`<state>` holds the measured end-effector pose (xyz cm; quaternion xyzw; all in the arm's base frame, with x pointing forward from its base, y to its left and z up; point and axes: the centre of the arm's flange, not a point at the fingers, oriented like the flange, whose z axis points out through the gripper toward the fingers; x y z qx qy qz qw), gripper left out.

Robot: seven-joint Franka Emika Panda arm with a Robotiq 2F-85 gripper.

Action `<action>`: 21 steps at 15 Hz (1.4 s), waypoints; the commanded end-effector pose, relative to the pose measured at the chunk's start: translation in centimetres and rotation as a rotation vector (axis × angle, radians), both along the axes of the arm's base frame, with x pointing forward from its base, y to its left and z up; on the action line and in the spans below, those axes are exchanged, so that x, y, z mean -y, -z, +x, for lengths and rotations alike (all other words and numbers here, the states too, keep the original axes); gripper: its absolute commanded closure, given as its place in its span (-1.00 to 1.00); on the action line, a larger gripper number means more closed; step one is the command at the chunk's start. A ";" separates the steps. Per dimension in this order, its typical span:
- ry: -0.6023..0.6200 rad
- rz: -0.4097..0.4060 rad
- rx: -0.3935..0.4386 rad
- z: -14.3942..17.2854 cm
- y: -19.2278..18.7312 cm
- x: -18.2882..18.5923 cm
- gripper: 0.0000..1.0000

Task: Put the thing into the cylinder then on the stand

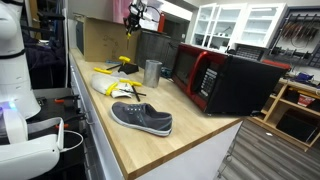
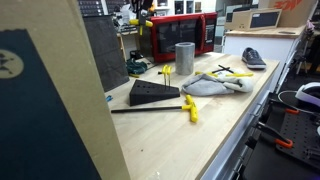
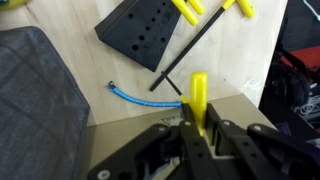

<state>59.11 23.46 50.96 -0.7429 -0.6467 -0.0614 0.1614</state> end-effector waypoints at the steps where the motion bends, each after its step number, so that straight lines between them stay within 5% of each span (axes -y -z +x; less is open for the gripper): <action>1: -0.165 -0.026 -0.031 0.0 0.4 0.8 0.92; 8: -0.383 -0.045 -0.111 -0.1 2.6 3.1 0.92; 12: -0.386 -0.123 -0.014 1.5 2.6 4.3 0.92; 18: -0.321 -0.077 0.123 3.1 1.3 3.7 0.92; 21: -0.341 -0.033 0.105 3.5 1.9 2.7 0.92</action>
